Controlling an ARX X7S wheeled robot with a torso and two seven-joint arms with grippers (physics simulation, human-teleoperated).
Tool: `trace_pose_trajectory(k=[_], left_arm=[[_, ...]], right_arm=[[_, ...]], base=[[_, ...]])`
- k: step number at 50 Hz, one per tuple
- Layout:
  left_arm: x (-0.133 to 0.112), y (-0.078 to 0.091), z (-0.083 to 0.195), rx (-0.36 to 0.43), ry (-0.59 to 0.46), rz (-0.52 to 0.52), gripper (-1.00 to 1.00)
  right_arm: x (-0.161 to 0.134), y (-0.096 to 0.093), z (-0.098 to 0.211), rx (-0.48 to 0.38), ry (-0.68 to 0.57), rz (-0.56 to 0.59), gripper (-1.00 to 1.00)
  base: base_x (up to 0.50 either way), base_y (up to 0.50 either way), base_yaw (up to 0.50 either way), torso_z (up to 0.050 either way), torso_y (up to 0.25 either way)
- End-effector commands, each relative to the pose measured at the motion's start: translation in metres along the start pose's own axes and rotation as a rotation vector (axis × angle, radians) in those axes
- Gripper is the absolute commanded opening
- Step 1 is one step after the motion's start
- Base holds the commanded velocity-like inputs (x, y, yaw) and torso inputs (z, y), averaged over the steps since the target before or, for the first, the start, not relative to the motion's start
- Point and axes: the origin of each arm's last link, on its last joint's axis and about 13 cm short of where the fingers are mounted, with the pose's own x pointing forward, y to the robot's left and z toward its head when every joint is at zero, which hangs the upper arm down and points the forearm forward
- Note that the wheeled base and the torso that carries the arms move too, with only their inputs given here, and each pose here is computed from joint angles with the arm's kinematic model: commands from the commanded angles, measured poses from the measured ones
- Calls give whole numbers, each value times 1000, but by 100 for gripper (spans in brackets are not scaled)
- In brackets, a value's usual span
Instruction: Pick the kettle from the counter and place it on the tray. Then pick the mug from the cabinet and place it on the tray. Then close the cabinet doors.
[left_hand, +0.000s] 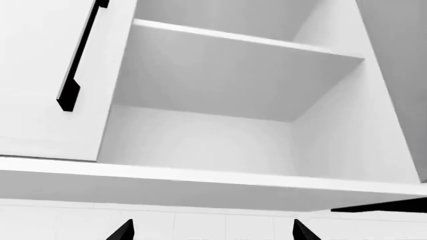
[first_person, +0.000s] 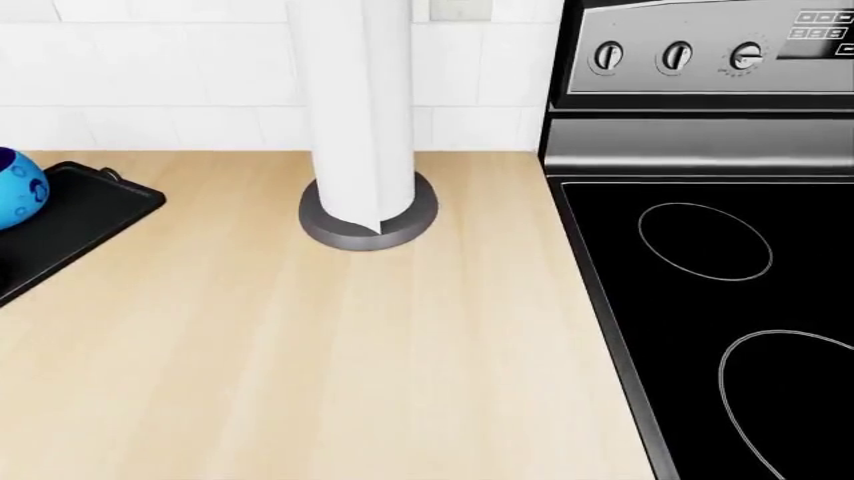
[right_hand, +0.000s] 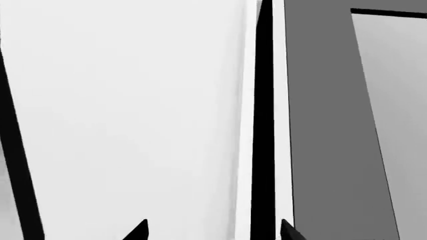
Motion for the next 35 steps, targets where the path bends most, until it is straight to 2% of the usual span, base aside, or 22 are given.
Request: trace_pose_trajectory(k=[1, 4, 8, 16, 35], left_arm=[[-2, 3, -5, -4, 10, 9, 100], [-3, 4, -6, -5, 13, 11, 100], [-3, 5, -8, -7, 16, 17, 100], [-5, 7, -9, -8, 19, 22, 100], [-7, 9, -12, -11, 26, 27, 100]], right_arm=[[29, 7, -33, 94, 84, 70, 100], [32, 10, -41, 175, 123, 108, 100], [36, 13, -52, 230, 178, 152, 100], [40, 20, -76, 229, 271, 202, 100], [44, 37, -113, 153, 366, 247, 100]], base=[[0, 3, 5, 0, 0], [9, 3, 5, 3, 0], [7, 3, 6, 3, 0], [8, 3, 7, 3, 0], [7, 2, 5, 0, 0]])
